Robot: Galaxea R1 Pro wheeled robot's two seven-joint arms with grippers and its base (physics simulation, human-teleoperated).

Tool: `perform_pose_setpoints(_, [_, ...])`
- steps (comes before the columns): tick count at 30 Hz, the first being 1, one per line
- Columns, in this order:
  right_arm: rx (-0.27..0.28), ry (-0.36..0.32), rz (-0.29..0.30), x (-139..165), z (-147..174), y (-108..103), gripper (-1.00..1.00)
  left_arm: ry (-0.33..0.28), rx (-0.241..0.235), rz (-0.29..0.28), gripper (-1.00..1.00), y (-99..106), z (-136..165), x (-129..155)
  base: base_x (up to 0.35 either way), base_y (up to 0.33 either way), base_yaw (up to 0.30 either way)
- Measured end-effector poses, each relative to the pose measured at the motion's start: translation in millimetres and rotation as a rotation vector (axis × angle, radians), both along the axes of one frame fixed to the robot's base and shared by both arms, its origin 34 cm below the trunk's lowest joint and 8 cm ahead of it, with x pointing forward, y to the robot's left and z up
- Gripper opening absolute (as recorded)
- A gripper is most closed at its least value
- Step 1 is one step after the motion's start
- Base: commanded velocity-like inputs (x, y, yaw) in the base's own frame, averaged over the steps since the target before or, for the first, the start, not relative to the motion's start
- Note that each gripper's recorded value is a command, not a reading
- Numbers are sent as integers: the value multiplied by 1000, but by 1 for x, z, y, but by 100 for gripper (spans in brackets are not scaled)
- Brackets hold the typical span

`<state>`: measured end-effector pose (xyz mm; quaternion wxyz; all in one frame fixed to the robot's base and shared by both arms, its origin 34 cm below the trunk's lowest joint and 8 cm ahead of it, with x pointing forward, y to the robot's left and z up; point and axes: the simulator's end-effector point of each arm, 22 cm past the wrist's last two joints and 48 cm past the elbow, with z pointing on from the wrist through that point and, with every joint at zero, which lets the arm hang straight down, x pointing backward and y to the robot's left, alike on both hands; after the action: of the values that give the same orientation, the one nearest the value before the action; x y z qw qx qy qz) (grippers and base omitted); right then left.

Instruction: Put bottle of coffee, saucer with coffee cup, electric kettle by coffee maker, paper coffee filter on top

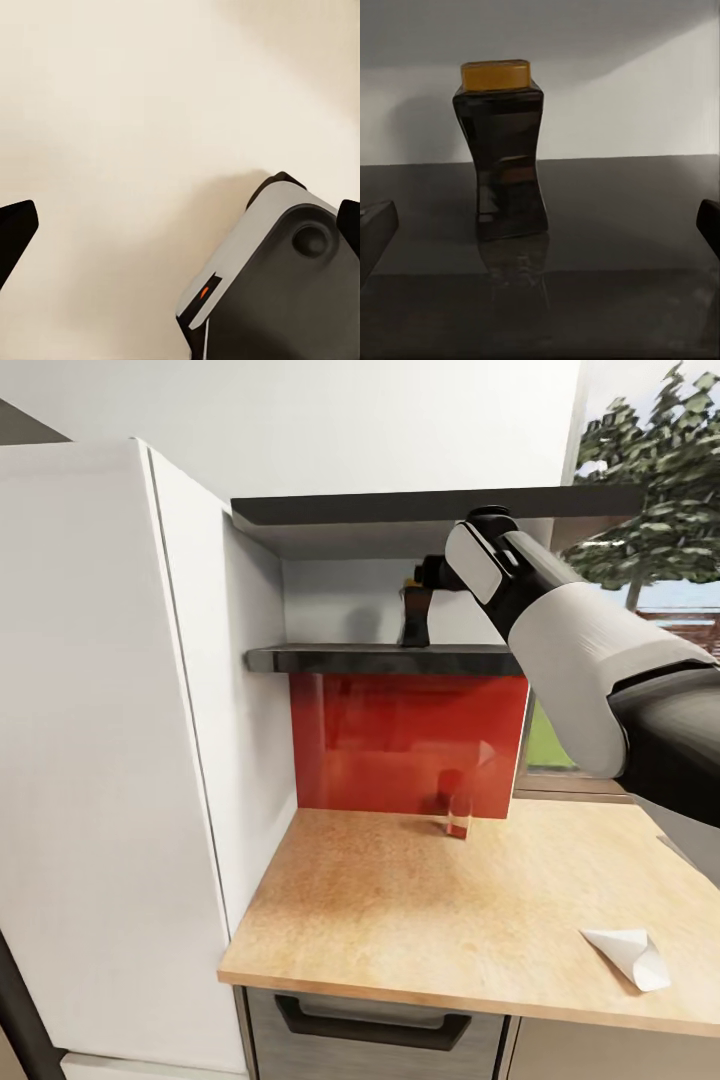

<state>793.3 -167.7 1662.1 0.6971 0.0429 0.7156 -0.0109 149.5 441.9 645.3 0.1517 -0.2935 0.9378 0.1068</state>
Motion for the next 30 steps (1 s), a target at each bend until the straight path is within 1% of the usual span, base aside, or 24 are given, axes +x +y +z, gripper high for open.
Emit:
perform_pose_setpoints(6, [-4, 12, 0, 0, -3, 0, 100, 0, 2, 0, 100, 1, 0, 0, 2, -2, 0])
perform_pose_setpoints(11, [-8, 22, 3, 0, -5, 3, 100, 12, 4, 0, 100, 3, 0, -10, 5, 0, 0])
perform_pose_setpoints(20, [-9, 24, 3, -1, -6, 3, 100, 17, 5, 0, 100, 4, 0, -14, 203, 0, 0])
perform_pose_setpoints(30, [-9, 25, 3, 0, -6, 2, 100, 16, 5, 0, 100, 3, 0, -13, 41, 0, 0])
